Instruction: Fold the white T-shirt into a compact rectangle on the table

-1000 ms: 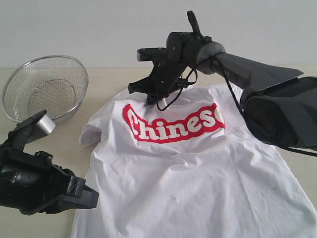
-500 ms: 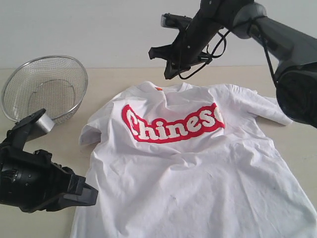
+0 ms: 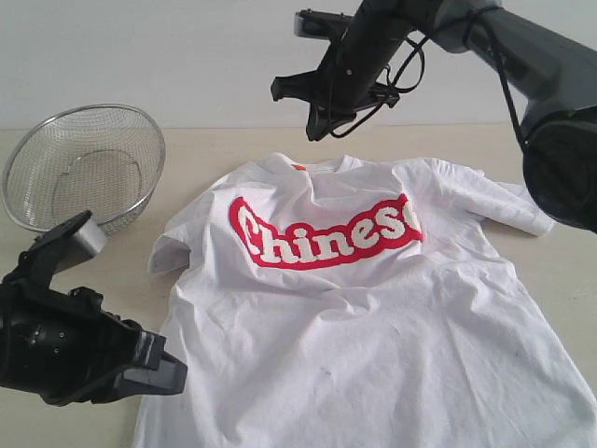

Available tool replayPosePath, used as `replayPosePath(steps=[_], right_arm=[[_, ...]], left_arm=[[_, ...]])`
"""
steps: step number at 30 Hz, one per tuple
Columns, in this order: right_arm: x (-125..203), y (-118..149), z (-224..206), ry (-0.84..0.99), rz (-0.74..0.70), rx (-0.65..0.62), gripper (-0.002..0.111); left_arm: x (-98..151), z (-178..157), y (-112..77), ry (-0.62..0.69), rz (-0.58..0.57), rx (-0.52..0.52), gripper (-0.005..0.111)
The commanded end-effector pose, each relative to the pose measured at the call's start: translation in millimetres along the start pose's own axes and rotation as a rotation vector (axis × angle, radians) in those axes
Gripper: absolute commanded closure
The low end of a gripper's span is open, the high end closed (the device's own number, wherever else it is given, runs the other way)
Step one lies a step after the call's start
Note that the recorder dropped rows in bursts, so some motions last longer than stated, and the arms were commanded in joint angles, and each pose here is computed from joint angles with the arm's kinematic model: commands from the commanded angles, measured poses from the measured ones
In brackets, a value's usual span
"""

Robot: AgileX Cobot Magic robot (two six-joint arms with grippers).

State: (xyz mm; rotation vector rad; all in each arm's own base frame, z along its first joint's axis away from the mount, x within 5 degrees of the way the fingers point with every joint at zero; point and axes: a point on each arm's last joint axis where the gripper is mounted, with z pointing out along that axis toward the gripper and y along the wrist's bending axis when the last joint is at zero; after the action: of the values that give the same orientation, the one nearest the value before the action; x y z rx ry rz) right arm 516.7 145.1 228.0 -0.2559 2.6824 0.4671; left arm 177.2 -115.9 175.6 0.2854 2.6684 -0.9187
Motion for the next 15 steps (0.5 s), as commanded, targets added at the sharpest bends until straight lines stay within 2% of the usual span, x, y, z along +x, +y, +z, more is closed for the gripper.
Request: replayPosePath(steps=[1,7,15], right_arm=[[-3.4,3.2,-14.2,-0.026,0.001,0.014,0.108],[-0.9,16.8,-9.4,-0.016,-0.017,0.005,0.108],[3.2,16.3,5.3,0.012,0.001,0.016,0.108]], left_arm=[[-0.6,9.9,6.8,0.029,-0.017,-0.021,0.088],[-1.5,7.3,4.4,0.019,-0.023,-0.013,0.088],[-2.2,-4.0,-4.1,-0.023,-0.027,0.015,0.088]])
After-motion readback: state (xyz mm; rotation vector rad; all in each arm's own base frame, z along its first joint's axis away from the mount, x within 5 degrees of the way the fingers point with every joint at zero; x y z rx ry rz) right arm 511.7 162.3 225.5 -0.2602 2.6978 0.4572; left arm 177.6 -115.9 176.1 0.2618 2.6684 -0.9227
